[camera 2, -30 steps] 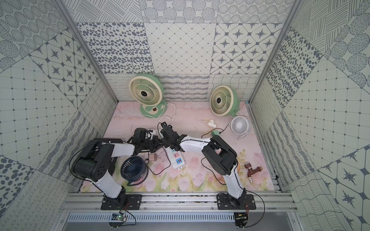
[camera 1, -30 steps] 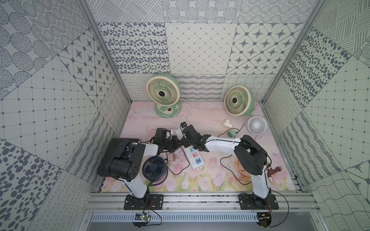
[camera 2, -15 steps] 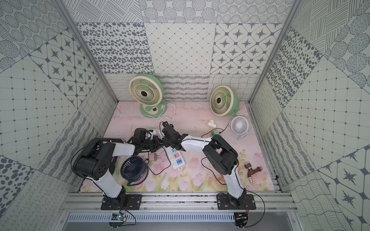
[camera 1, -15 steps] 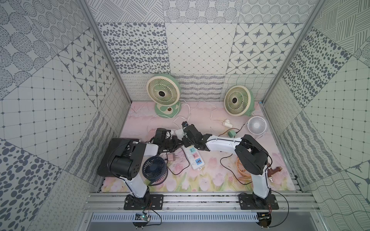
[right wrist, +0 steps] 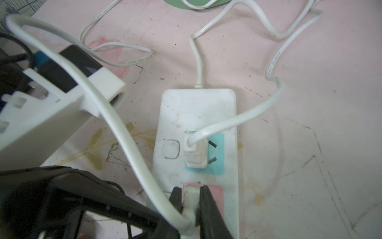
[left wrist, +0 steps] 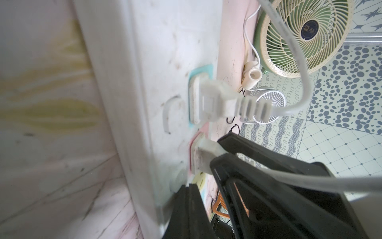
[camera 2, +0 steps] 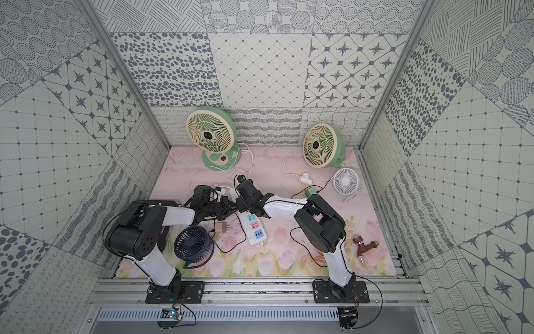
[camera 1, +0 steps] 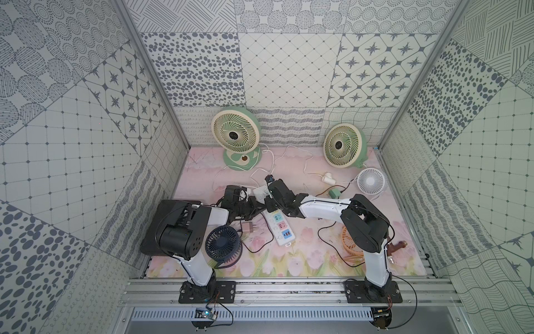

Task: Unplug the desk fan from the power strip
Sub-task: Remove the plug from the socket.

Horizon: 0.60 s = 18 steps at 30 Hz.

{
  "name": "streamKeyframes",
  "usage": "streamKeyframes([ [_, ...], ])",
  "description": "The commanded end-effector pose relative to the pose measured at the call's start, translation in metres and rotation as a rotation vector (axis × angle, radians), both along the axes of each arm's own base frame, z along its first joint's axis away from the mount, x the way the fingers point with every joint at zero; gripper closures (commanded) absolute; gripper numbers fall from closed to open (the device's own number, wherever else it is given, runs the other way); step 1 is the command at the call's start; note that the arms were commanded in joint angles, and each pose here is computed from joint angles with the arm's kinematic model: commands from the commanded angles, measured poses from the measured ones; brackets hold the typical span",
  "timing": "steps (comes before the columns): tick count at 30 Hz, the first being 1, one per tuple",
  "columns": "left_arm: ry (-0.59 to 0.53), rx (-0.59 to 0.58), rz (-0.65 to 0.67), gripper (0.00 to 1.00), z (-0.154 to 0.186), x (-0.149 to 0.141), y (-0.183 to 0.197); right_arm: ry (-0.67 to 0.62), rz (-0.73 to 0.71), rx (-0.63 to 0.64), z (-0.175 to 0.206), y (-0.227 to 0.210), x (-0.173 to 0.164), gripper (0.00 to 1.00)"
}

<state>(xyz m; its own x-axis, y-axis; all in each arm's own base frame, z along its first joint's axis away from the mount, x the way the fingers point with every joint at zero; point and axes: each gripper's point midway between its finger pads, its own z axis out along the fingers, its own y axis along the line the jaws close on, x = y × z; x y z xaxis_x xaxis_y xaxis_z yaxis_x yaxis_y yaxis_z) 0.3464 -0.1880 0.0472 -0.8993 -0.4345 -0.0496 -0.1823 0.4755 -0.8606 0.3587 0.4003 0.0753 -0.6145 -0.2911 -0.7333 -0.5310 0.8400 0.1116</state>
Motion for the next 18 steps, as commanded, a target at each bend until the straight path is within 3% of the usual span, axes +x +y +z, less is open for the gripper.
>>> streamKeyframes([
  [1, 0.116, 0.092, 0.042, 1.0, -0.031, -0.014, 0.014, -0.143, 0.012, -0.056, 0.025, 0.012, 0.004, 1.0],
  [4, 0.114, 0.092, 0.042, 1.0, -0.03, -0.014, 0.014, -0.154, -0.001, -0.058, 0.025, 0.009, 0.004, 1.0],
  [10, 0.112, 0.096, 0.043, 1.0, -0.029, -0.015, 0.014, -0.037, -0.067, 0.152, 0.026, -0.009, 0.016, 1.0],
  [13, 0.112, 0.096, 0.043, 1.0, -0.029, -0.015, 0.014, -0.055, -0.048, 0.132, 0.027, -0.003, 0.014, 1.0],
  [18, 0.111, 0.097, 0.043, 1.0, -0.028, -0.014, 0.015, -0.176, 0.004, -0.038, 0.033, 0.014, 0.002, 1.0],
])
